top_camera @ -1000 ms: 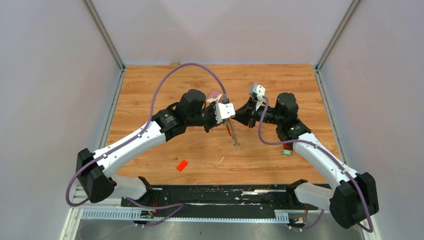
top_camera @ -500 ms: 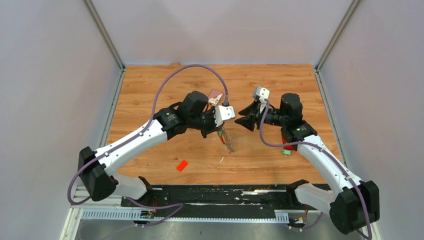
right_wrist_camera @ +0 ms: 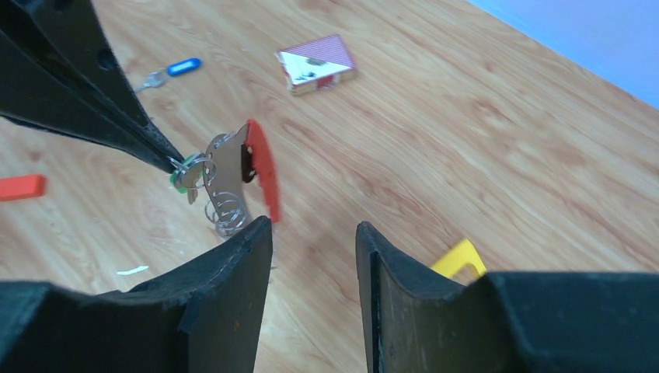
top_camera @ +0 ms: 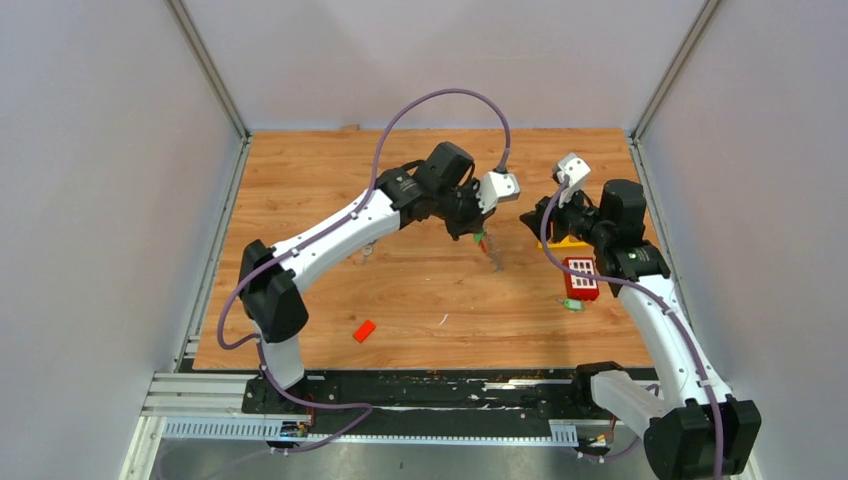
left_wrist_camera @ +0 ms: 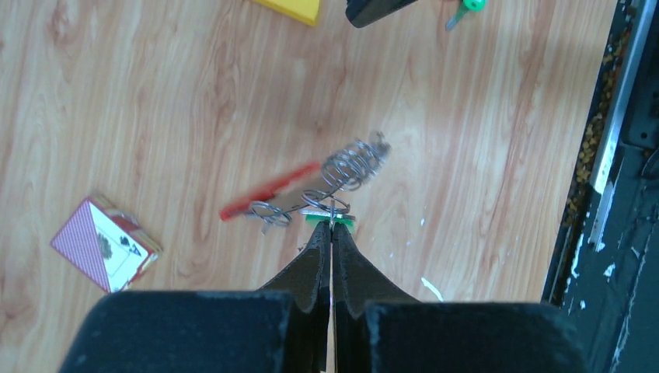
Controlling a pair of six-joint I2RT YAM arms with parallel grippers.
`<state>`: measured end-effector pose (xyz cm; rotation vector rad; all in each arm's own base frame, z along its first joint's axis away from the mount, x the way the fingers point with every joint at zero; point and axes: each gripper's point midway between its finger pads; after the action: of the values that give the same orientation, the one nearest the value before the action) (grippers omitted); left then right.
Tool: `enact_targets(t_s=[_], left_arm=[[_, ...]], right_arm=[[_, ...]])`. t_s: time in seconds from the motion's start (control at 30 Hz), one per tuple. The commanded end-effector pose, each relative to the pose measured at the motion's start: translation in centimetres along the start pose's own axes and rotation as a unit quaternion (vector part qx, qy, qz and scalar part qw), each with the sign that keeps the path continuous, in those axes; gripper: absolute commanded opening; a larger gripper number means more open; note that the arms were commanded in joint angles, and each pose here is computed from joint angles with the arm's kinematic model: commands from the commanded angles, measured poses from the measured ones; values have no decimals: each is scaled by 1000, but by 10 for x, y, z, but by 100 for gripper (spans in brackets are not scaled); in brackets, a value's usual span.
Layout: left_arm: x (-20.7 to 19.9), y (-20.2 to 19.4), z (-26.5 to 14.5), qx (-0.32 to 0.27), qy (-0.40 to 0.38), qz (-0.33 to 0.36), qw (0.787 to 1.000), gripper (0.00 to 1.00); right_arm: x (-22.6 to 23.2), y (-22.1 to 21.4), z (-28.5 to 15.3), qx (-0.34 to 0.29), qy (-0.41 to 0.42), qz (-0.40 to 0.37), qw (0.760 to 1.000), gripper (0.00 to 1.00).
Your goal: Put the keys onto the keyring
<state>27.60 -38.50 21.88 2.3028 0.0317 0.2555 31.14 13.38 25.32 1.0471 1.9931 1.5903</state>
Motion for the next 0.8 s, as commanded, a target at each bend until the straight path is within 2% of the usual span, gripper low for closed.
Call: enact_targets(t_s=[0.0, 0.17, 0.33, 0.57, 0.77], left_arm=[[-1, 21, 7, -25, -23, -15, 999, 0], [-26, -65, 42, 83, -57, -38, 994, 0], [-66, -135, 60, 177, -126, -87, 972, 0], [-92, -177, 47, 241, -154, -101, 953, 0], [-98, -193, 49, 268, -160, -111, 944, 0]], right_arm=[[-31, -3, -18, 6, -88, 15, 996, 44], [-37, -11, -20, 13, -94, 24, 995, 44], [-40, -18, -19, 16, -89, 30, 995, 44], [-37, -23, -18, 19, -77, 32, 996, 44], [-34, -24, -17, 20, -67, 31, 997, 44]])
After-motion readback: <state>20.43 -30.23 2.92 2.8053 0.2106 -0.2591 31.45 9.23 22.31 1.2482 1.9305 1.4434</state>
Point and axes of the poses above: each gripper's point midway between its finger pads, its own z axis out along the fingers, its own x axis along the line the jaws close on, y = z × x, and after that the axes turned 10 degrees about z, right-handed
